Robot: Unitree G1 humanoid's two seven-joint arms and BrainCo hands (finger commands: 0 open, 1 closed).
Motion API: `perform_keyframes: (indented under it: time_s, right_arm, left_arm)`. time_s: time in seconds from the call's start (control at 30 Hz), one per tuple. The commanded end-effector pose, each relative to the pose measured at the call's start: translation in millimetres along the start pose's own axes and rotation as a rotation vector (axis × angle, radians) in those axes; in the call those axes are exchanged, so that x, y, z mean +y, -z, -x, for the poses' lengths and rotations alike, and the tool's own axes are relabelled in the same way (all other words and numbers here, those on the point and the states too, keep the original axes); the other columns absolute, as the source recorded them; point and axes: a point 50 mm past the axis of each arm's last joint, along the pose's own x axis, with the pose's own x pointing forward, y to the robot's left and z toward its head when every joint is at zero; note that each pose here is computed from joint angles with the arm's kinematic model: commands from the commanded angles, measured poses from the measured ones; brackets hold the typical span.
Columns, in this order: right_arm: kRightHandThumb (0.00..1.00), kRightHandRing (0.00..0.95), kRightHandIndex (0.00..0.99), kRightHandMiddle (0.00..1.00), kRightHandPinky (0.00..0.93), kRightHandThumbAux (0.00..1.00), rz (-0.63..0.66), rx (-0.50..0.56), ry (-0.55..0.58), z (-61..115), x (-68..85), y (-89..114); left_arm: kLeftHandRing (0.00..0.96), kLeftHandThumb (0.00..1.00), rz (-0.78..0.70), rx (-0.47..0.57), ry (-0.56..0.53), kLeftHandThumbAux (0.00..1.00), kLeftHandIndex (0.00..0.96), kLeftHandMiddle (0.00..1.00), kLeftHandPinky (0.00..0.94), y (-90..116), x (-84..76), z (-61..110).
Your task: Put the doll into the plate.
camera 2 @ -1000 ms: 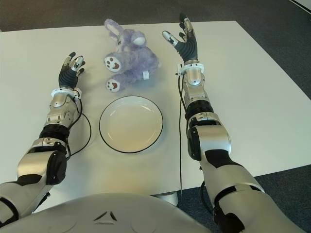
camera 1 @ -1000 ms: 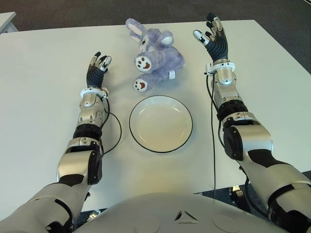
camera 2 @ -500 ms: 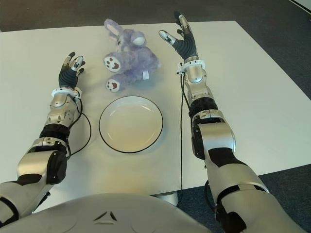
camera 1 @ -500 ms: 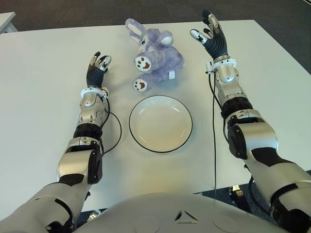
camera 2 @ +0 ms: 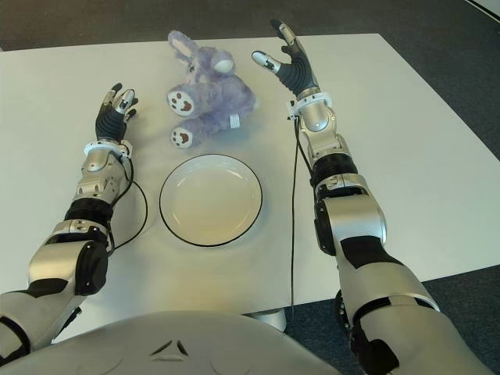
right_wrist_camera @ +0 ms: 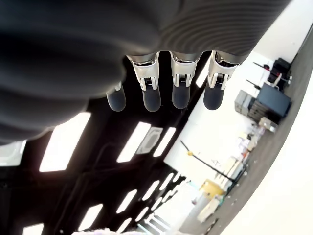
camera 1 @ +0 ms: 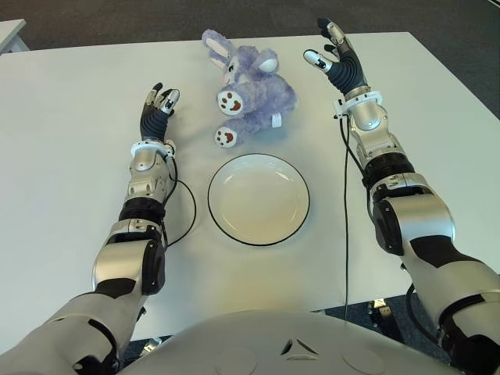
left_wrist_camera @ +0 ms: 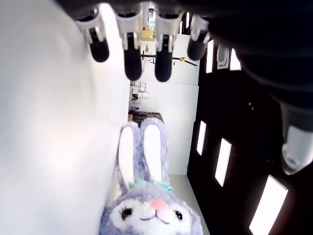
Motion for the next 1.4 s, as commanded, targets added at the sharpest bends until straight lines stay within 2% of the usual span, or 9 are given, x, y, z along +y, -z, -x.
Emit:
perform_keyframes:
  time_s: [0.03,0.2,0.63,1.4]
  right_arm:
    - [0.024,0.0,0.0,0.0,0.0,0.321,0.059,-0.026,-0.044,-4.2,-2.2,-5.2]
    - [0.028,0.0,0.0,0.0,0.0,0.319,0.088,-0.025,-0.076,-5.0,-4.2,-5.4]
    - [0.04,0.0,0.0,0.0,0.0,0.321,0.127,-0.033,-0.116,-6.5,-6.9,-7.4]
    - [0.057,0.0,0.0,0.0,0.0,0.282,0.331,-0.083,-0.235,-8.0,-8.6,-13.4]
  left_arm:
    - [0.133,0.0,0.0,0.087,-0.017,0.499,0.0,0.153,0.041,20.0,1.0,7.6]
    - [0.144,0.0,-0.003,0.086,-0.016,0.495,0.0,0.161,0.066,20.0,0.4,7.3]
    - [0.143,0.0,0.0,0.086,-0.013,0.487,0.0,0.164,0.047,20.0,-0.4,7.0]
    - [0.142,0.0,0.0,0.085,-0.01,0.468,0.0,0.161,0.025,20.3,-2.4,6.9]
